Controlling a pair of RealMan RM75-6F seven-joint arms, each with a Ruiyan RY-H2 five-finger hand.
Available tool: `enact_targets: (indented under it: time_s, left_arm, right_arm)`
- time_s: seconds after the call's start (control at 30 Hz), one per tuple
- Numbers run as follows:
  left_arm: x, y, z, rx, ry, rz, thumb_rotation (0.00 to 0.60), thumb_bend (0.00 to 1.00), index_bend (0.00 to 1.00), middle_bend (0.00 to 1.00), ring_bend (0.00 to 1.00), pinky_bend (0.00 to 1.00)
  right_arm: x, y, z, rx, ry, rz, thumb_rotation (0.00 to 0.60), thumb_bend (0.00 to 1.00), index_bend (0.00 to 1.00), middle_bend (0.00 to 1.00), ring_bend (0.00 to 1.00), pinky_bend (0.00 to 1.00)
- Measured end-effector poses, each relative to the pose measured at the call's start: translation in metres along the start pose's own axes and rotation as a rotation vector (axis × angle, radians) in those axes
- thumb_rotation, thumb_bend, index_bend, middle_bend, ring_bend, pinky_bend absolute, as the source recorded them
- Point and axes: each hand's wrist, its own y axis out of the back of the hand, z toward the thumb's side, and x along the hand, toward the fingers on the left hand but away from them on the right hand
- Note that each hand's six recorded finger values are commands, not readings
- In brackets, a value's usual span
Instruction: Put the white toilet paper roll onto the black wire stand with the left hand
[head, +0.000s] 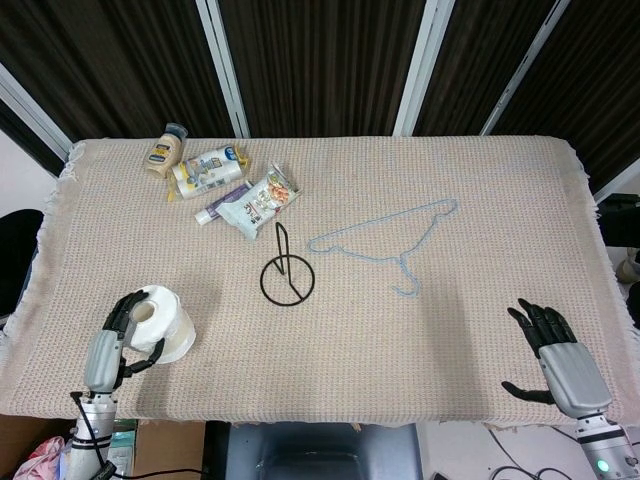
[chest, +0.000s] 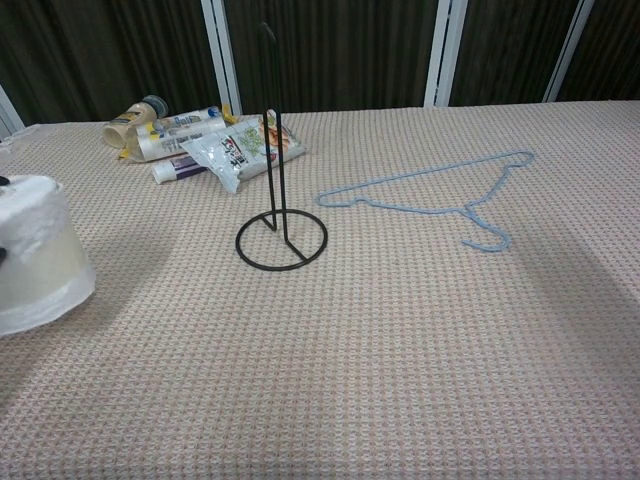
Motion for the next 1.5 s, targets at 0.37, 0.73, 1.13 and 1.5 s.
enact_targets:
  time_s: [0.37,0.73,1.13,1.5]
  left_arm:
    - [0.020,0.061,0.053,-0.016,-0.211,0.229,0.600,0.72,0.12,0.36,0.51,1.00]
    - [0.087,0.131,0.164,-0.358,-0.332,0.228,0.600,0.71,0.12,0.36,0.51,1.00]
    - [0.158,0.102,0.221,-0.278,-0.340,0.121,0.600,0.71,0.13,0.36,0.51,1.00]
    - [0.205,0.047,0.235,-0.189,-0.282,0.059,0.600,0.71,0.13,0.36,0.51,1.00]
  right_arm:
    - [0.001,0.003,-0.001,-0.012,-0.001,-0.005,0.600,0.12,0.00,0.00,0.00,0.00]
    - [-0.001,0.005,-0.003,-0.027,0.002,-0.004,0.600,0.12,0.00,0.00,0.00,0.00]
    - [-0.001,0.012,-0.009,-0.055,-0.010,-0.017,0.600,0.12,0.00,0.00,0.00,0.00]
    - [-0.004,0.016,-0.015,-0.068,-0.021,-0.016,0.600,0.12,0.00,0.00,0.00,0.00]
